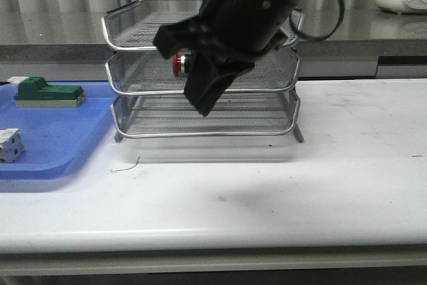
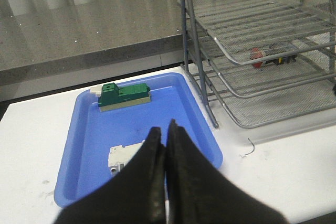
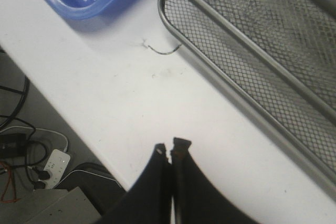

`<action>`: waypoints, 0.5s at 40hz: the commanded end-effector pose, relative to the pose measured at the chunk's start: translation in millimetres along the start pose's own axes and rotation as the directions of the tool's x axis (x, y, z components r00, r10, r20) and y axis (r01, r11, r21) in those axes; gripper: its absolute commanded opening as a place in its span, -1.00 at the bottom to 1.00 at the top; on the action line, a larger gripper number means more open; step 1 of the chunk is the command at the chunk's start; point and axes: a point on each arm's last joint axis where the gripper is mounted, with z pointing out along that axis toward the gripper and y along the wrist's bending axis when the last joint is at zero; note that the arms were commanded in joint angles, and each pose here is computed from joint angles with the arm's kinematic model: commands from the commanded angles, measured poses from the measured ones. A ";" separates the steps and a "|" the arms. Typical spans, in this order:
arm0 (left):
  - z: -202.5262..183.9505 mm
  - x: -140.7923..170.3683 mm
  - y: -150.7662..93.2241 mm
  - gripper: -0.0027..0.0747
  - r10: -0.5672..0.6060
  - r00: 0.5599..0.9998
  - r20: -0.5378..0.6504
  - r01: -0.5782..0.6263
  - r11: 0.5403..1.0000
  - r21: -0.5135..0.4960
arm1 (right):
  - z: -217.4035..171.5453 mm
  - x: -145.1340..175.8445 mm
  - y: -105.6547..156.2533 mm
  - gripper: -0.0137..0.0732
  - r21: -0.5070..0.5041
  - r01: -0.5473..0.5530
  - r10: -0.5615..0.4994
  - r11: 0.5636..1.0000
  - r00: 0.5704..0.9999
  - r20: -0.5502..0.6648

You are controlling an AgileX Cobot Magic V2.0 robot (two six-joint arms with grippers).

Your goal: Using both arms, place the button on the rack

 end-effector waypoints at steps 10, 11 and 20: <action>-1.6 -15.0 2.8 -0.98 -0.022 0.995 0.096 0.024 1.000 -0.020 | -99.0 -12.1 -42.0 -0.82 0.083 -0.099 0.086 0.992 0.986 0.145; -1.6 -15.0 2.8 -0.98 -0.022 0.995 0.096 0.024 1.000 -0.020 | -103.3 -10.4 -48.7 -0.82 0.096 -0.116 0.101 0.989 0.984 0.150; -1.6 -15.0 2.8 -0.98 -0.022 0.995 0.096 0.024 1.000 -0.020 | -141.9 18.9 -88.4 -0.82 0.209 -0.249 0.205 0.946 0.956 0.211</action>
